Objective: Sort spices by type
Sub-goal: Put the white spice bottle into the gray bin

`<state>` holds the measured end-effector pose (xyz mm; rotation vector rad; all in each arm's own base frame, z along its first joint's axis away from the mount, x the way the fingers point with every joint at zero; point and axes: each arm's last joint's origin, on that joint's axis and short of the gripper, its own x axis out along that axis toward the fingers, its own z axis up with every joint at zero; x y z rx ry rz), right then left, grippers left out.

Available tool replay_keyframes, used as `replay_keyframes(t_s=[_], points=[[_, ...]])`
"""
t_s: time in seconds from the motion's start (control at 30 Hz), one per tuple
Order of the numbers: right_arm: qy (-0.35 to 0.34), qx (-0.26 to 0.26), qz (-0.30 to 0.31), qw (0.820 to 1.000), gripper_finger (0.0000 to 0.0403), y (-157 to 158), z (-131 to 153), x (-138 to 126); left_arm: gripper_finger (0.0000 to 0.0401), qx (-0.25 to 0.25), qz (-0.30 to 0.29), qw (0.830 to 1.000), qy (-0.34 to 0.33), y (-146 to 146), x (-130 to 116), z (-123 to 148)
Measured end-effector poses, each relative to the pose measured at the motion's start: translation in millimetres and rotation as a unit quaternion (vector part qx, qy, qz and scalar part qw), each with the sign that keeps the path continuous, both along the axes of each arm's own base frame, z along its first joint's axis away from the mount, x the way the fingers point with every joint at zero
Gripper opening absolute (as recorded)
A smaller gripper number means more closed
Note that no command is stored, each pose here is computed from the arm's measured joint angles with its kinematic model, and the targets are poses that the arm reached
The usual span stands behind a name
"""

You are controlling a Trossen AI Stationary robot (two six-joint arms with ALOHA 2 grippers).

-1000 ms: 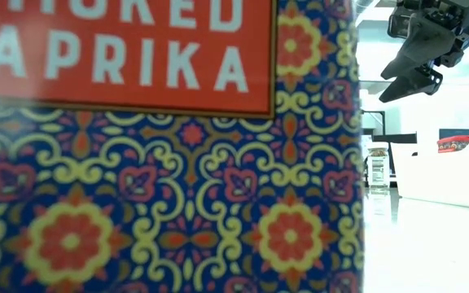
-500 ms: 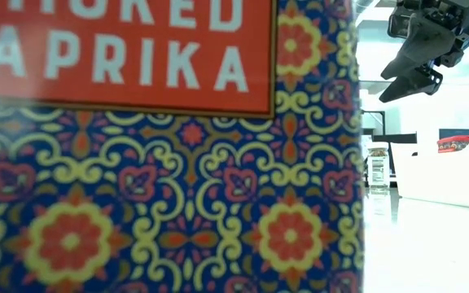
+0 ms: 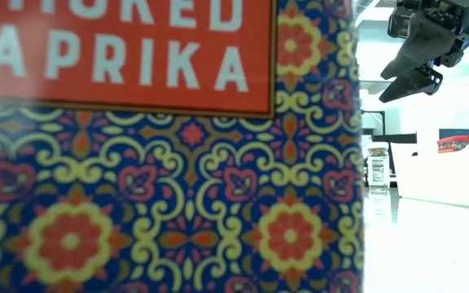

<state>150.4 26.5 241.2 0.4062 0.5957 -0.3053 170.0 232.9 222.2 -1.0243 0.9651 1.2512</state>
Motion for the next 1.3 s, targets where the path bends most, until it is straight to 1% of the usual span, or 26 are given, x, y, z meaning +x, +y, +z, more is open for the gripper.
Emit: replay_keyframes(t_s=[0.23, 0.47, 0.77, 0.87, 1.3], points=[[0.0, 0.0, 0.0, 1.0, 0.0311, 0.0, 0.1, 0.0, 0.0295, 0.0, 0.001, 1.0, 0.001, 3.7, -3.2, -1.1], [-0.001, 0.002, -0.002, 1.0, 0.0311, 0.1, 0.1, 0.1, 0.0295, -0.035, 0.005, 0.999, 0.013, 7.5, 4.5, -20.7], [-0.004, 0.01, -0.007, 1.0, 0.0311, 0.0, 0.3, 0.2, 0.0292, -0.028, -0.001, 0.999, 0.016, 8.8, 5.6, -21.8], [-0.004, 0.011, -0.008, 1.0, 0.0311, 0.0, 0.3, 0.2, 0.0279, -0.031, 0.0, 0.999, 0.017, 8.3, 5.3, -21.9], [-0.008, 0.013, -0.008, 1.0, 0.0311, 0.3, 0.8, 1.1, 0.0197, -0.048, 0.001, 0.999, 0.01, 5.8, 5.6, -21.9]])
